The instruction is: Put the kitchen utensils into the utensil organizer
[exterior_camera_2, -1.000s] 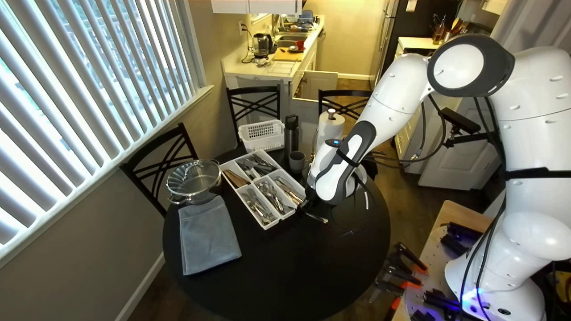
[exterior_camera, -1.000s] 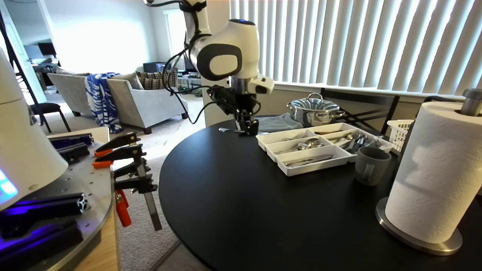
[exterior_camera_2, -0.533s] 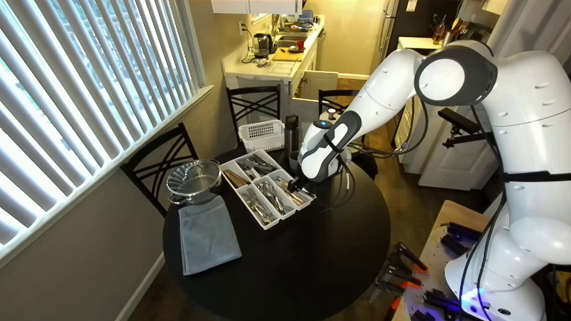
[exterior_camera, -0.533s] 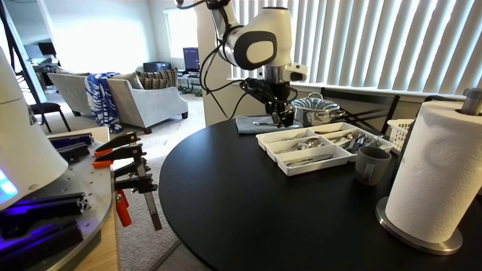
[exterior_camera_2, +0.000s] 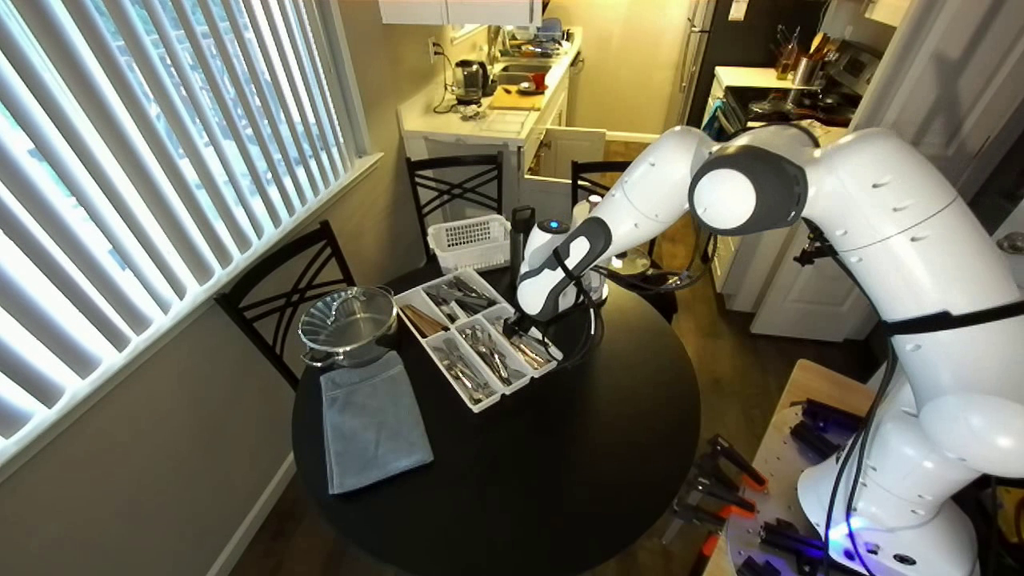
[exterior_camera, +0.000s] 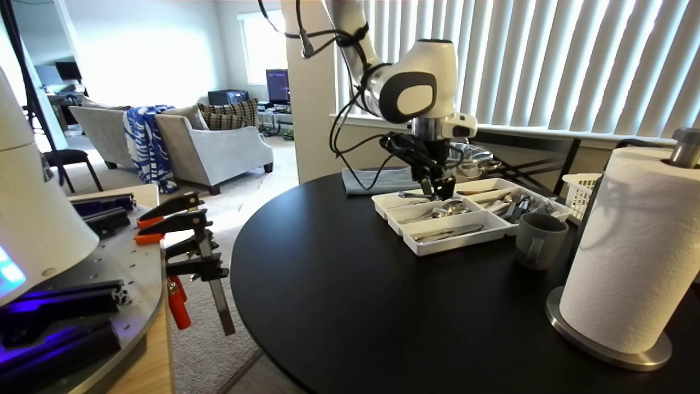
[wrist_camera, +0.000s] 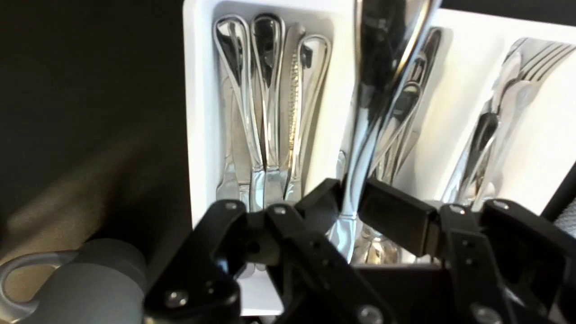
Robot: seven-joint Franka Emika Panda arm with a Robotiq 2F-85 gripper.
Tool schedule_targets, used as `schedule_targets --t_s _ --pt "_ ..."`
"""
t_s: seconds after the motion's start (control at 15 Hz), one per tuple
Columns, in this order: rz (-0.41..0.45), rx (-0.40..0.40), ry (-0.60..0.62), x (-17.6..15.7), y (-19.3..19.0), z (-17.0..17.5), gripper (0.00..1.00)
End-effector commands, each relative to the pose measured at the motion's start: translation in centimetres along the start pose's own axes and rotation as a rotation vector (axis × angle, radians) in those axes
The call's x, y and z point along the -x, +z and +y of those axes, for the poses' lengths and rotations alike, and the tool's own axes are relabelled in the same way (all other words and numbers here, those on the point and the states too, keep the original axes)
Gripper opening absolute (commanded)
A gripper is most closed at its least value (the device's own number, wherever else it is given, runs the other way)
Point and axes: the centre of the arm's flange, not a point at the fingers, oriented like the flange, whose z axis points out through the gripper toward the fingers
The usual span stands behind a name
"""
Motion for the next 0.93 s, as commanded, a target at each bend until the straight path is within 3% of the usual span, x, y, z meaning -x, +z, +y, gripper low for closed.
schedule_targets --t_s 0.0,0.47,0.53,0.6,0.87 --pt "0.005 0.022 0.033 -2.0 2.7 1.4 0.05" --pt "0.040 0.065 0.052 -3.6 4.9 2.2 0.05" --pt "0.043 0.068 0.064 -3.6 5.2 2.2 0.45" --pt "0.046 0.070 0.067 -3.6 5.3 2.1 0.47" --pt "0.080 0.084 0.064 -2.4 3.6 1.4 0.69"
